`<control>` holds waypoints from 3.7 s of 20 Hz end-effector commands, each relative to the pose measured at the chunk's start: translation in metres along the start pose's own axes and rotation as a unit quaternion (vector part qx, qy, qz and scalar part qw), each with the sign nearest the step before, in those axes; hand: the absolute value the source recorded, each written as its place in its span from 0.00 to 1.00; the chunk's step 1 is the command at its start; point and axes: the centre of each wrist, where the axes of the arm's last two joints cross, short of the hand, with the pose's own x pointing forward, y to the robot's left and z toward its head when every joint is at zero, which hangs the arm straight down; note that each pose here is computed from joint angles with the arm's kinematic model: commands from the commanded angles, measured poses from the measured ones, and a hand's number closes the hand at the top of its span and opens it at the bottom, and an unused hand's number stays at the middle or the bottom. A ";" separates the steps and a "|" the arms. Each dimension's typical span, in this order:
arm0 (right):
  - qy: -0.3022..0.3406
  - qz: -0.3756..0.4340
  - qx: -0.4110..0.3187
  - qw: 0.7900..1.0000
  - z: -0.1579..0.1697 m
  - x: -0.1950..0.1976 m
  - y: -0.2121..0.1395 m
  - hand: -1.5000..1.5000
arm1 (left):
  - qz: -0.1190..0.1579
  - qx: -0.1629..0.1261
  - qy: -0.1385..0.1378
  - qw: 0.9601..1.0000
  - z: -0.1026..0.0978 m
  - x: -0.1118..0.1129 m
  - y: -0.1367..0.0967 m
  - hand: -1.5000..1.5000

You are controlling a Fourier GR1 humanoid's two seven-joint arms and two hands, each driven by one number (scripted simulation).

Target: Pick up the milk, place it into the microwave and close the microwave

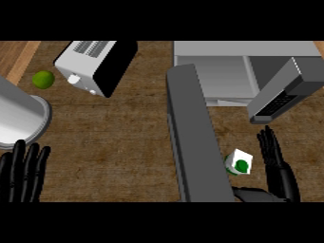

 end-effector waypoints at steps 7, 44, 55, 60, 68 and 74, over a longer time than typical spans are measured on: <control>0.006 -0.036 -0.008 0.999 0.007 -0.051 -0.015 0.00 | -0.004 0.001 0.005 1.000 0.024 0.003 -0.009 0.00; -0.082 -0.076 0.110 0.988 -0.025 -0.079 -0.022 1.00 | 0.004 0.009 0.020 1.000 0.026 0.001 0.000 0.00; -0.107 -0.022 0.099 0.989 -0.084 -0.032 0.025 1.00 | 0.000 0.023 0.026 0.999 0.017 -0.006 0.021 0.00; -0.097 0.033 0.089 0.991 -0.128 0.002 0.066 1.00 | -0.001 0.020 0.033 0.999 0.027 -0.007 0.024 0.00; -0.057 0.116 0.059 0.990 -0.182 0.004 0.071 1.00 | 0.005 0.015 0.034 0.999 0.010 -0.015 0.033 0.00; -0.050 0.168 0.023 0.984 -0.235 0.041 0.049 1.00 | 0.009 0.003 0.019 1.000 0.009 -0.011 0.028 0.00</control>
